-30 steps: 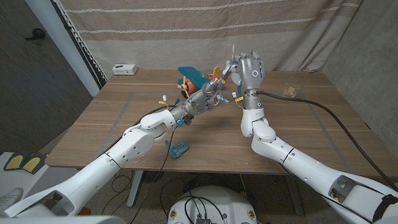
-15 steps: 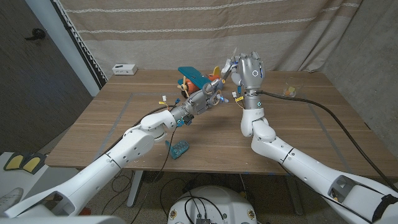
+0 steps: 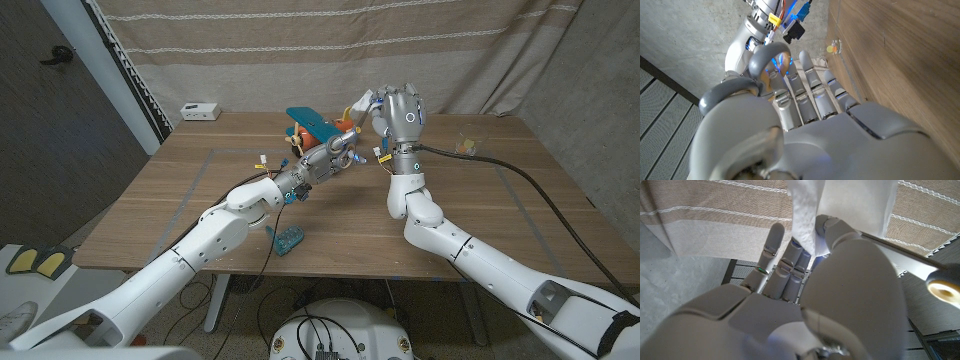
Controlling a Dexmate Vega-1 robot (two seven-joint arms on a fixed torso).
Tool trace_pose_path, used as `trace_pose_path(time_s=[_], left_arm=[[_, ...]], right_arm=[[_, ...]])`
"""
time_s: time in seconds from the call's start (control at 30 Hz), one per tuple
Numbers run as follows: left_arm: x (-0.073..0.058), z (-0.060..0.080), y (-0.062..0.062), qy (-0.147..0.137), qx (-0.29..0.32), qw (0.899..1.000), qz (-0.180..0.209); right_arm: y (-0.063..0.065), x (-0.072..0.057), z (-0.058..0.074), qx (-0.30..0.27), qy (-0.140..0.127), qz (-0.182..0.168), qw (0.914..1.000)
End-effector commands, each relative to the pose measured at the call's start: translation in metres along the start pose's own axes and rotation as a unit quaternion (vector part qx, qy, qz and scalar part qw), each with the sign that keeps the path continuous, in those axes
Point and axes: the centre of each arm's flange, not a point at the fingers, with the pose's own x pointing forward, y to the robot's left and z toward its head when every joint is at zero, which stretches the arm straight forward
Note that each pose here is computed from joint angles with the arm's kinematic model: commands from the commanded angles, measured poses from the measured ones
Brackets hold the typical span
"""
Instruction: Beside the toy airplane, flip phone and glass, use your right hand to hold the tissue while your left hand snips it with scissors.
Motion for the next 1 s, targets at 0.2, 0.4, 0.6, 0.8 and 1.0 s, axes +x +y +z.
trace_pose_path(time_s=[0.2, 0.4, 0.6, 0.8, 1.0], left_arm=[[-0.0005, -0.0001, 0.0016, -0.005, 0.001, 1.000, -0.002], [-0.0004, -0.0013, 0.0022, 0.003, -0.003, 1.000, -0.011], [-0.0006, -0.0025, 0.0008, 0.006, -0.006, 1.000, -0.019], [-0.0020, -0.0019, -0.0005, 0.010, -0.003, 1.000, -0.023], [-0.0029, -0.0027, -0.0016, 0.011, -0.011, 0.999, -0.029]], right_arm=[[0.0026, 0.0040, -0.0053, -0.009, 0.005, 0.007, 0.9999], [0.0045, 0.0047, -0.0066, -0.012, 0.008, 0.011, 0.9998], [0.0045, 0.0053, -0.0075, -0.016, 0.010, 0.012, 0.9998], [0.0043, 0.0062, -0.0089, -0.018, 0.016, 0.015, 0.9996], [0.0043, 0.0070, -0.0103, -0.023, 0.022, 0.016, 0.9994]])
